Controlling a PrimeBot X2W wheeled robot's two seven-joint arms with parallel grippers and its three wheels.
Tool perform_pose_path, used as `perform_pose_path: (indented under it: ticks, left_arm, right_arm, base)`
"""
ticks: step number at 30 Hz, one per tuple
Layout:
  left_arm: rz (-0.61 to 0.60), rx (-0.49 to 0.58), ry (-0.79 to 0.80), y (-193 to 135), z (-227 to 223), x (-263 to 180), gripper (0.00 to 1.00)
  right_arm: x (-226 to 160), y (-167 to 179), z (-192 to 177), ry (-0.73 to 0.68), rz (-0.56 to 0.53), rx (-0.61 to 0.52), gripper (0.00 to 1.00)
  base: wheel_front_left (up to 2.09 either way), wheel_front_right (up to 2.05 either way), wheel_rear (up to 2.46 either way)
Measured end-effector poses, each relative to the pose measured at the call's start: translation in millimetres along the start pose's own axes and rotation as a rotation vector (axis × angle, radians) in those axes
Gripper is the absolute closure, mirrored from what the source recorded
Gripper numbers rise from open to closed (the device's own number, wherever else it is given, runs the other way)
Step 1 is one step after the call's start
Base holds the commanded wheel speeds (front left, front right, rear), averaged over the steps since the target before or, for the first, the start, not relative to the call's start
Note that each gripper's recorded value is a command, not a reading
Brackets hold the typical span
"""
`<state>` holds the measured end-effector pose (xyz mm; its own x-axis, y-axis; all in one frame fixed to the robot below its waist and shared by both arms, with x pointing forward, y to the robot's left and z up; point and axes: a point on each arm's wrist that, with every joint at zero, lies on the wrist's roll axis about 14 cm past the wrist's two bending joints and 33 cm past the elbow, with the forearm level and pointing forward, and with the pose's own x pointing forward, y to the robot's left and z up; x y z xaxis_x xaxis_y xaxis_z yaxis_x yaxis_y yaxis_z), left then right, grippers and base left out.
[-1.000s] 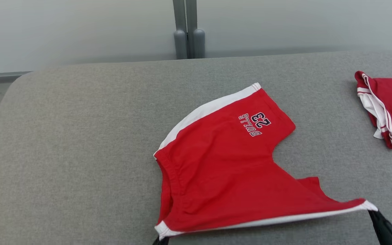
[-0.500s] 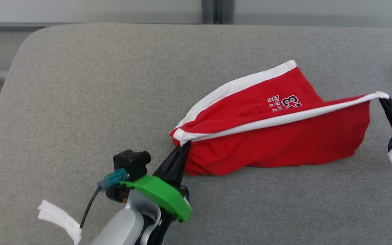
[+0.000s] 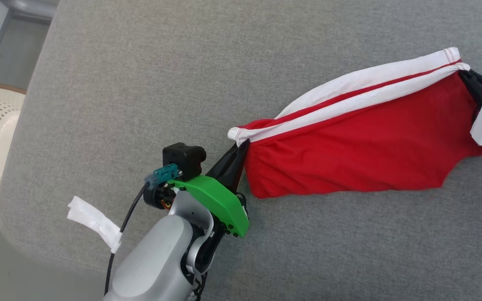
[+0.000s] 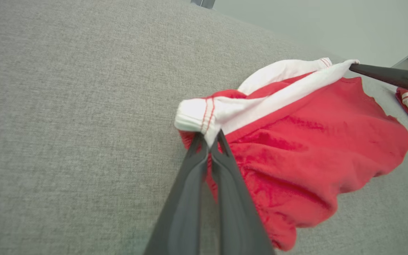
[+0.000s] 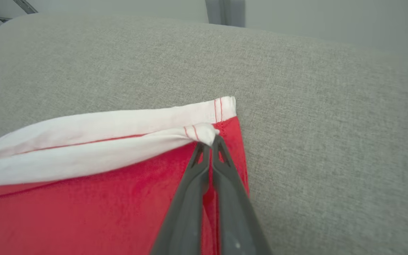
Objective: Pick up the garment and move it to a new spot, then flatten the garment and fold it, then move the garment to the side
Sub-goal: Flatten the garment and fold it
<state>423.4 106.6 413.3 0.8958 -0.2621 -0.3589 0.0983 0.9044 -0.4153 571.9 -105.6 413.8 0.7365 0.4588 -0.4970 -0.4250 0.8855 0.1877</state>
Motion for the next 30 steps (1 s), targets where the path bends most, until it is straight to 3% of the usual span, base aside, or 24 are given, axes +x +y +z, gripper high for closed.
perform_pose_path:
  ticks: [3, 4, 5, 6, 12, 17, 25, 30]
  left_arm:
    - [0.011, -0.001, 0.012, 5, -1, 2, 1.0]
    - [0.014, -0.003, 0.009, 6, -1, 2, 0.72]
    - [0.021, -0.005, -0.001, 8, 0, 2, 0.09]
    - [0.026, -0.004, -0.001, 10, 0, 2, 0.0]
    - [0.054, 0.006, -0.11, 15, 20, 1, 0.0]
    - [0.074, 0.029, -0.234, 19, 39, -12, 0.0]
    - [0.209, 0.152, -0.401, 34, 60, -69, 0.0]
    - [0.223, 0.121, -0.39, 25, 41, -86, 0.0]
  right_arm:
    - [17, 4, -5, 0.027, 0.015, -0.023, 1.0]
    - [21, 5, -4, 0.027, 0.016, -0.04, 0.83]
    - [26, 7, 0, 0.012, 0.02, -0.052, 0.05]
    - [29, 7, 4, -0.006, 0.021, -0.055, 0.0]
    - [32, 10, 29, -0.118, 0.014, -0.072, 0.0]
    - [11, 11, 36, -0.163, 0.011, -0.103, 0.0]
    - [-33, 7, -6, -0.029, -0.06, -0.237, 0.0]
    - [-49, 11, -6, 0.013, -0.092, -0.256, 0.0]
  base:
    - [0.0, 0.0, 0.0]
    - [0.0, 0.0, 0.0]
    - [0.0, 0.0, 0.0]
    - [0.0, 0.0, 0.0]
    - [0.0, 0.0, 0.0]
    - [0.0, 0.0, 0.0]
    - [0.0, 0.0, 0.0]
    - [0.0, 0.0, 0.0]
